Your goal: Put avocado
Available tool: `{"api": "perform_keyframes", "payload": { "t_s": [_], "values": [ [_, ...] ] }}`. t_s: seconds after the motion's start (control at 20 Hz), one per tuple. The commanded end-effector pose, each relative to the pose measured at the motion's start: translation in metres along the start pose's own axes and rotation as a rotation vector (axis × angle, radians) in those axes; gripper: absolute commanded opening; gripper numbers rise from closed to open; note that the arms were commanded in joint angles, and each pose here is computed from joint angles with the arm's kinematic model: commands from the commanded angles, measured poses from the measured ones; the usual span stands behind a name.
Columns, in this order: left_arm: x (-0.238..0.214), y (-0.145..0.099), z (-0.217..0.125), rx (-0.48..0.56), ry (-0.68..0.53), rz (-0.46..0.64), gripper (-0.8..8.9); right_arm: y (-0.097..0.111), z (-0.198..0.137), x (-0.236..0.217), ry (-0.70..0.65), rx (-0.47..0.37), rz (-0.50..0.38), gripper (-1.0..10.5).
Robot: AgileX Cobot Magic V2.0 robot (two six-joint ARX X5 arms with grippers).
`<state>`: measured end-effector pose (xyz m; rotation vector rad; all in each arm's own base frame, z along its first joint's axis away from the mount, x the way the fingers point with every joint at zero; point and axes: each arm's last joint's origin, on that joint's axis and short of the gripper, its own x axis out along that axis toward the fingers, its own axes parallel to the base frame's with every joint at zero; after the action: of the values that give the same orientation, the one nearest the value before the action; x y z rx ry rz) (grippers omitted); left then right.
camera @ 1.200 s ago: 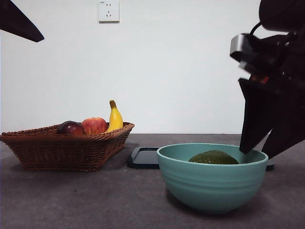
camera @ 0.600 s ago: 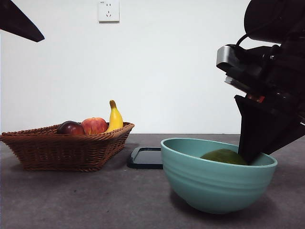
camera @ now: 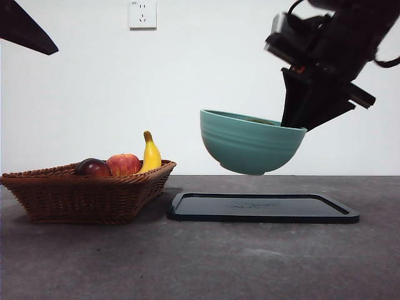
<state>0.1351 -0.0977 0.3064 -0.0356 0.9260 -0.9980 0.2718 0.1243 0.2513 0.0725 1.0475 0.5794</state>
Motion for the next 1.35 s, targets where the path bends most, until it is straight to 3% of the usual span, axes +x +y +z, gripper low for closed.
{"api": "perform_keyframes", "payload": {
  "t_s": [0.05,0.25,0.45,0.75,1.2,1.35],
  "values": [
    [0.0,-0.002,0.003,0.032,-0.008,-0.01,3.1,-0.004,0.028,0.011,0.002,-0.02,-0.011,0.1],
    [0.0,-0.002,0.003,0.033,-0.007,-0.01,3.1,-0.019,0.065,0.032,0.011,-0.016,-0.053,0.1],
    [0.0,-0.002,0.003,0.035,-0.007,-0.01,3.1,-0.036,0.082,0.05,0.022,0.014,-0.078,0.1],
    [0.0,-0.002,0.003,0.036,-0.008,-0.01,3.1,-0.061,0.081,0.069,0.058,0.053,-0.134,0.1],
    [0.0,-0.002,0.003,0.036,-0.007,-0.01,3.1,-0.067,0.077,0.085,0.092,0.059,-0.138,0.1],
    [0.0,-0.002,0.003,0.036,-0.007,-0.01,3.1,-0.067,0.077,0.084,0.094,0.063,-0.139,1.5]
  ]
}}
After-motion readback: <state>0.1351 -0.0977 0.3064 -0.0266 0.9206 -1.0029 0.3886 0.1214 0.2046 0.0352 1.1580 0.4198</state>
